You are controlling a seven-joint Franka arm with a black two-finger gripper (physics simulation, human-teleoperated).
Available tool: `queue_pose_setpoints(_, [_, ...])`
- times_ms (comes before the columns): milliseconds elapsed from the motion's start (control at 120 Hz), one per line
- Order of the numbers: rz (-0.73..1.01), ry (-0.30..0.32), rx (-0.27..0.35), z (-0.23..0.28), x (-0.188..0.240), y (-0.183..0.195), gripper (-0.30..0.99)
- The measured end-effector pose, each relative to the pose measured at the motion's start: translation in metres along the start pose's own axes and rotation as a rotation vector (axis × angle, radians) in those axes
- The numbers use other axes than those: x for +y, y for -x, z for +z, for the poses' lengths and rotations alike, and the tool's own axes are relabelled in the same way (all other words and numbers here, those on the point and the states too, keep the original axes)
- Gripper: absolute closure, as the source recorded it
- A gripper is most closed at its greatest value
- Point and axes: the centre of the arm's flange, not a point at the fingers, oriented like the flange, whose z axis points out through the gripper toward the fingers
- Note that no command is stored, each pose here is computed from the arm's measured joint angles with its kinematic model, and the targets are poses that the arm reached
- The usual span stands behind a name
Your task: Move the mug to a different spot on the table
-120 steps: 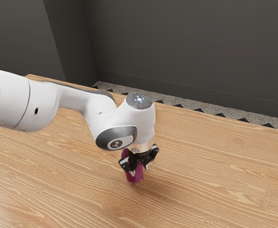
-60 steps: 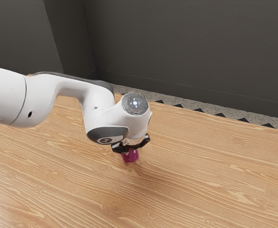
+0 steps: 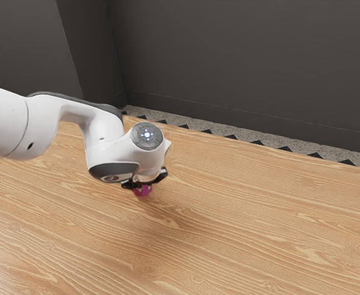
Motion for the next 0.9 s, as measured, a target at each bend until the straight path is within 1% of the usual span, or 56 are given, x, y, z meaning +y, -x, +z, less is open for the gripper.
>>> queue_pose_setpoints(125, [-0.013,0.01,0.003,0.016,-0.014,-0.021,0.73])
queue_pose_setpoints(283, [-0.017,0.018,-0.019,0.042,-0.042,-0.03,0.73])
queue_pose_setpoints(408, [-0.012,0.041,-0.02,0.049,-0.051,-0.038,0.73])
queue_pose_setpoints(542, [-0.022,0.05,-0.025,0.066,-0.067,-0.054,0.74])
queue_pose_setpoints(792, [-0.001,0.085,-0.001,0.08,-0.092,-0.082,0.75])
queue_pose_setpoints(900, [-0.001,0.083,0.002,0.088,-0.11,-0.094,0.76])
